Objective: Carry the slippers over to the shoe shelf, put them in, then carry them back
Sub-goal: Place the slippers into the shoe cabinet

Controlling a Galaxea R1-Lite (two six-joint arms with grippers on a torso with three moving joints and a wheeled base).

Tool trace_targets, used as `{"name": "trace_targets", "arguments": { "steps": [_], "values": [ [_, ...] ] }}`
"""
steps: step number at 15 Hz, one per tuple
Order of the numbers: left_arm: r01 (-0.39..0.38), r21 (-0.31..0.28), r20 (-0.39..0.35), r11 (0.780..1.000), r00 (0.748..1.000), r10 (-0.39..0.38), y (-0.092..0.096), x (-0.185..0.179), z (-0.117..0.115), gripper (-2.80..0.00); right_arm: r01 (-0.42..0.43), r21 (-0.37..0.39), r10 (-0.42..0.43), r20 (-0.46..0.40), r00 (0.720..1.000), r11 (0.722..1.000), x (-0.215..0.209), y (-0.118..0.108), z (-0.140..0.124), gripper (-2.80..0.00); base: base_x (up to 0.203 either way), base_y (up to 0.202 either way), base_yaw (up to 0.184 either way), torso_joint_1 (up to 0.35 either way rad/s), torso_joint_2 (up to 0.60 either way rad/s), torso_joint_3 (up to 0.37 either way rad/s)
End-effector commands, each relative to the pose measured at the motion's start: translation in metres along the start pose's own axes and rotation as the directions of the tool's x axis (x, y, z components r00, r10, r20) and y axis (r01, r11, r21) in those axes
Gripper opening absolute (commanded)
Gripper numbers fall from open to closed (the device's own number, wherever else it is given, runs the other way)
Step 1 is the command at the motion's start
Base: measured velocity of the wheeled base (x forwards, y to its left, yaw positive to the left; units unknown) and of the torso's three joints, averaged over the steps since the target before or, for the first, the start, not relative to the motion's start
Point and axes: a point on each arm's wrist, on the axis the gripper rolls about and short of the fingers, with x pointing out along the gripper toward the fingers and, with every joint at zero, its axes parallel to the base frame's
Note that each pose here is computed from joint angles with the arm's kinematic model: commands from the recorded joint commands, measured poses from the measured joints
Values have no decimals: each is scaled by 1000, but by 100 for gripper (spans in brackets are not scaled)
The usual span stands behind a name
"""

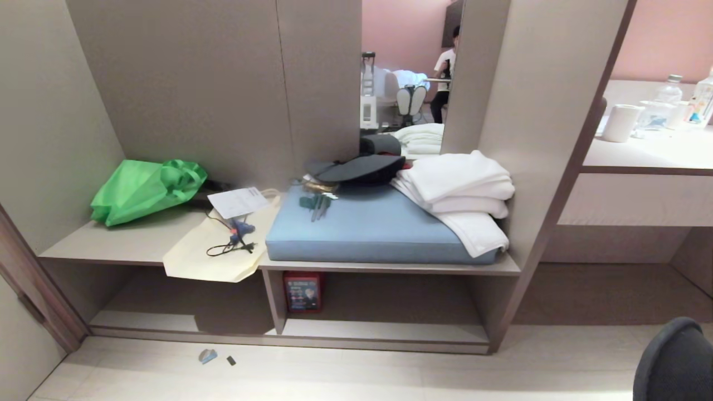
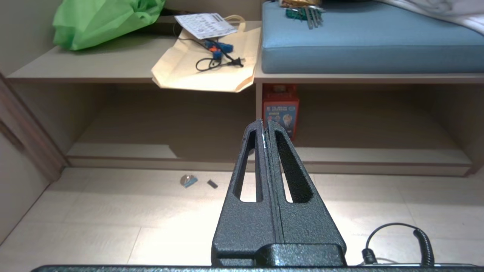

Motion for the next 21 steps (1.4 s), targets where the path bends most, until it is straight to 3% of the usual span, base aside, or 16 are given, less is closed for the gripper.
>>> {"name": "trace_targets", "arguments": {
  "steps": [1, 10, 21],
  "values": [
    [0, 0, -1, 1000, 1000, 0, 0, 0, 0, -280, -2, 1, 2, -3, 1000, 1000, 0, 0, 0, -280, 192, 0, -3, 3, 1, 2],
    [0, 1, 1, 1000, 1000, 0, 0, 0, 0, -280, 0, -4, 0, -3, 1000, 1000, 0, 0, 0, -280, 190, 0, 0, 2, 3, 2],
    [0, 1, 1, 1000, 1000, 0, 0, 0, 0, -280, 0, -6, 0, -3, 1000, 1000, 0, 0, 0, -280, 0, 0, 0, 0, 0, 0]
  ]
}}
